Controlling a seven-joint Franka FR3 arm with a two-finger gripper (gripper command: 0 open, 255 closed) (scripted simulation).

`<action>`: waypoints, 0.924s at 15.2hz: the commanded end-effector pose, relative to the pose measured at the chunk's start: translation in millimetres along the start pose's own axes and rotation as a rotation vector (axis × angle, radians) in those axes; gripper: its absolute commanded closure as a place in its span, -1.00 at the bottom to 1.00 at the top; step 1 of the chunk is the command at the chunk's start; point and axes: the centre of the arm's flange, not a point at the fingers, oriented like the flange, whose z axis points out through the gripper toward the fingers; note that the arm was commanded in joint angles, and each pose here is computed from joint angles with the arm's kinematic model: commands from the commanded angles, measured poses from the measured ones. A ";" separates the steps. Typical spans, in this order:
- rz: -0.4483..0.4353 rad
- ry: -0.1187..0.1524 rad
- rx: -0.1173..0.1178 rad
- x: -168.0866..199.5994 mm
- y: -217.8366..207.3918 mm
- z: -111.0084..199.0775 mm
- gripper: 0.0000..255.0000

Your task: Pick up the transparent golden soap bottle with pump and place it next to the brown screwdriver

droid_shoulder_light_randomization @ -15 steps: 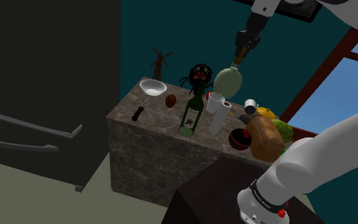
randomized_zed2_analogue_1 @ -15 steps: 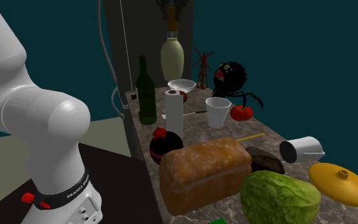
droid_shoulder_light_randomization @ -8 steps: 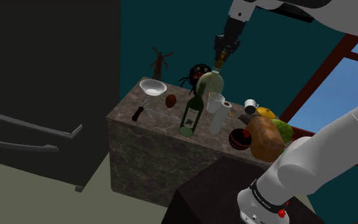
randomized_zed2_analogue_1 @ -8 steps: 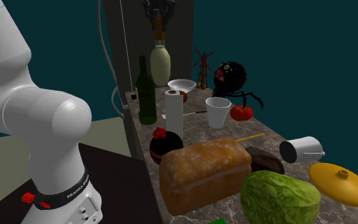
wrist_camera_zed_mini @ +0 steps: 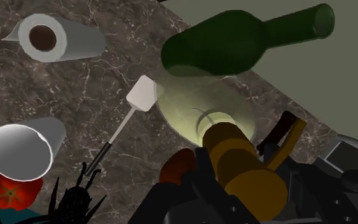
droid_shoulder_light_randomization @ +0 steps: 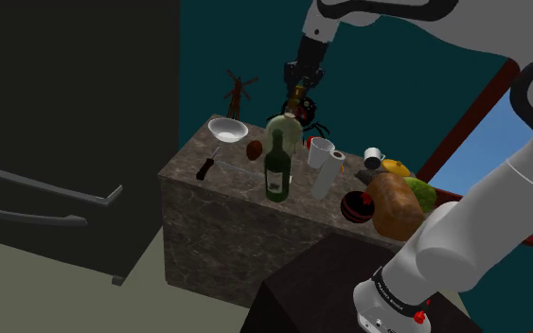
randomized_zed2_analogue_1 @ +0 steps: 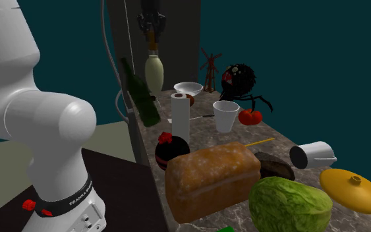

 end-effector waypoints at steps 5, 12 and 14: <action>0.001 0.001 0.001 27.1 -63.3 35.6 1.00; 0.001 0.001 0.001 47.8 -117.5 75.7 1.00; 0.001 0.001 0.001 47.8 -117.0 86.2 1.00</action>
